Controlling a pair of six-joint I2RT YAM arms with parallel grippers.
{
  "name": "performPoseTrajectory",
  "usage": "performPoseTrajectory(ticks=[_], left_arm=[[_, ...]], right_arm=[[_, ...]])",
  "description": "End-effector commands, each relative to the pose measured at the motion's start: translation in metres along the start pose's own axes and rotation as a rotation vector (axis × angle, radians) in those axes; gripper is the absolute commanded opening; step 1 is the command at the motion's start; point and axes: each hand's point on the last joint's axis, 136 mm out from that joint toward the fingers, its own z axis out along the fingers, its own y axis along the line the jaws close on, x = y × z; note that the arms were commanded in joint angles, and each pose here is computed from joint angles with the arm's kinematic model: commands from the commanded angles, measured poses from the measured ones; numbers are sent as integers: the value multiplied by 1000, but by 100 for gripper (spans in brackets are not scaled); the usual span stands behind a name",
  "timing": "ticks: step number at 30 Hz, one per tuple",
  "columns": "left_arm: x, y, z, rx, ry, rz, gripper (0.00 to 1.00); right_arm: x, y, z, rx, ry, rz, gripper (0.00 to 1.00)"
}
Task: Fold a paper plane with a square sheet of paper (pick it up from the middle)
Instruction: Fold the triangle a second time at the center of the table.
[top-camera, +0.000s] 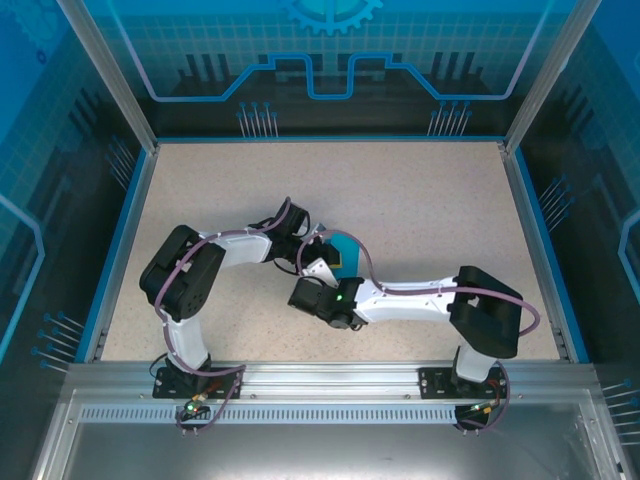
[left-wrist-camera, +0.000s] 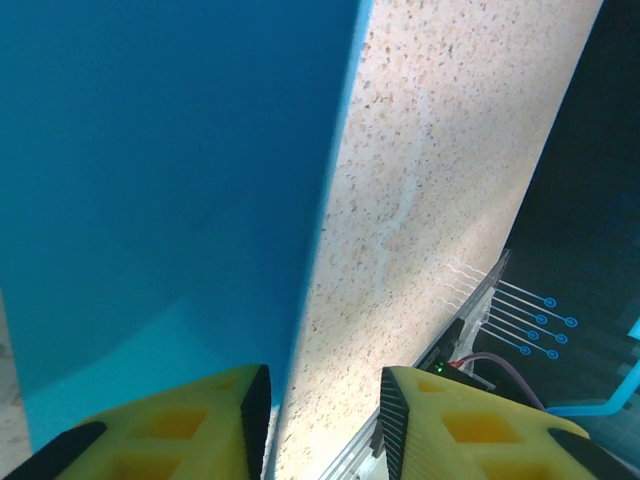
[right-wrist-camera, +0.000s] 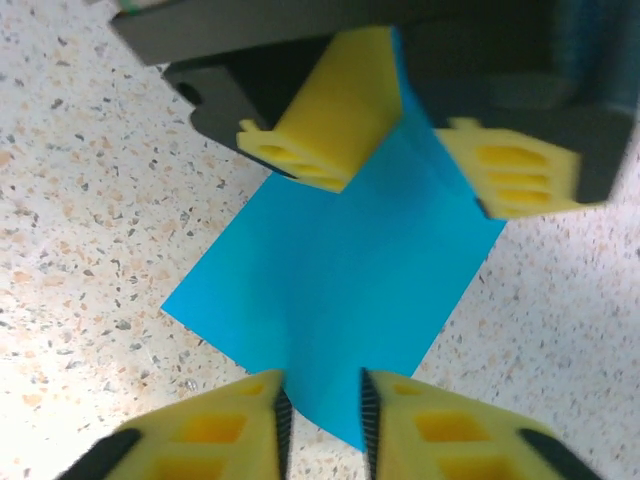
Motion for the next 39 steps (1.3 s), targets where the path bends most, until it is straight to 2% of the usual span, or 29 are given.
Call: performPoseTrajectory(ticks=[1, 6, 10, 14, 19, 30, 39], left_arm=[[0, -11, -9, -12, -18, 34, 38], [-4, -11, -14, -40, -52, 35, 40], [-12, -10, -27, -99, -136, 31, 48], [-16, -5, -44, -171, -222, 30, 54], [-13, 0, -60, -225, -279, 32, 55], [10, -3, -54, -251, -237, 108, 49], [25, 0, -42, -268, -216, 132, 43]], right_arm=[[-1, -7, -4, -31, -10, 17, 17], [-2, 0, -5, -173, -8, 30, 9], [-2, 0, -5, -297, -3, 79, 6], [0, -4, -2, -443, 3, 147, 5], [2, -16, 4, -570, 12, 228, 4], [5, -40, 25, -647, 61, 304, 5], [11, -55, 49, -547, 143, 263, 4]])
